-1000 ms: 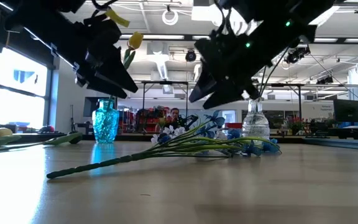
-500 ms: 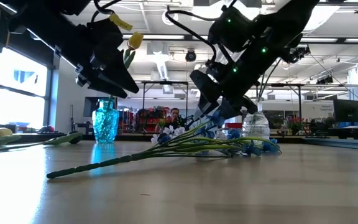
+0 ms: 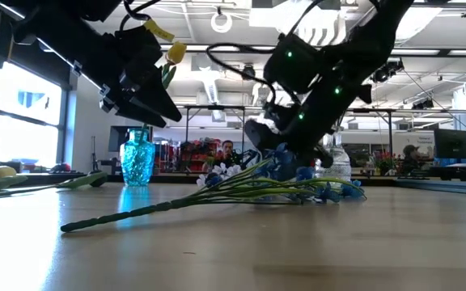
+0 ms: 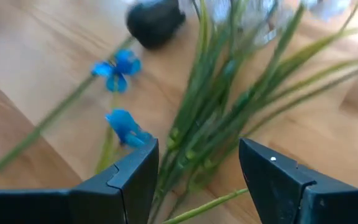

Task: Sort flowers into vase by color
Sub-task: Put the white flowers into the blue vase

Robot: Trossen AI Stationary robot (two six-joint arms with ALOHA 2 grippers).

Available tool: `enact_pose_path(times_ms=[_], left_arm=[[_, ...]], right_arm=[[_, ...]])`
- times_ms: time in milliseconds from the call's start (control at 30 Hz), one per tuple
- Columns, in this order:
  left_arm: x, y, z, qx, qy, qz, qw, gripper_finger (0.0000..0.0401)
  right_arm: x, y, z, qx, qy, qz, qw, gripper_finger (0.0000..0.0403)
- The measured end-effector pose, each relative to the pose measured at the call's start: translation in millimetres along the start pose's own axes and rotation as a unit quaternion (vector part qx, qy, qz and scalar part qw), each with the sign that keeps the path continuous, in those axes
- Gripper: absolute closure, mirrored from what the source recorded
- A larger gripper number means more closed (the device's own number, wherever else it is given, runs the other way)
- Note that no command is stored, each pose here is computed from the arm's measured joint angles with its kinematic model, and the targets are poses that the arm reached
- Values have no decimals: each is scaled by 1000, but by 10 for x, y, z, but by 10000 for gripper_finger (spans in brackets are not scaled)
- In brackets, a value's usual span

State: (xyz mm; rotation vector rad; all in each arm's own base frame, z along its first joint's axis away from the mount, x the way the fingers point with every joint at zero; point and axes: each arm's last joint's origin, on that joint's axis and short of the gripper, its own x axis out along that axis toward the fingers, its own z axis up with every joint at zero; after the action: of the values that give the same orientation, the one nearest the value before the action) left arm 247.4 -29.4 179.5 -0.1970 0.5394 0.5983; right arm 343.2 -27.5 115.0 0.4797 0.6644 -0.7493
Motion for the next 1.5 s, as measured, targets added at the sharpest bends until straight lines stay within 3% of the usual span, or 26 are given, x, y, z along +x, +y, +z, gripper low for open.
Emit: enact_pose_path(times_ms=[300, 700, 867, 1200, 1300, 1500], left_arm=[[0, 0, 1, 11, -1, 1, 1000, 117], [0, 1, 0, 12, -1, 2, 1000, 117], [-4, -3, -6, 14, 1, 1, 1000, 117], [-5, 5, -31, 16, 15, -2, 1000, 117], [-5, 8, -36, 17, 18, 0, 1000, 117], [-15, -45, 29, 36, -16, -17, 999, 117]], right_arm=[[123, -36, -65, 3, 16, -5, 1000, 198], [115, -42, -64, -40, 16, -8, 999, 390], [4, 8, 1, -67, -2, 9, 998, 383], [-607, 144, 255, -95, -157, 48, 982, 395], [-772, 91, 202, -91, -212, 67, 971, 399], [-920, -101, -41, -51, -310, 172, 934, 397]])
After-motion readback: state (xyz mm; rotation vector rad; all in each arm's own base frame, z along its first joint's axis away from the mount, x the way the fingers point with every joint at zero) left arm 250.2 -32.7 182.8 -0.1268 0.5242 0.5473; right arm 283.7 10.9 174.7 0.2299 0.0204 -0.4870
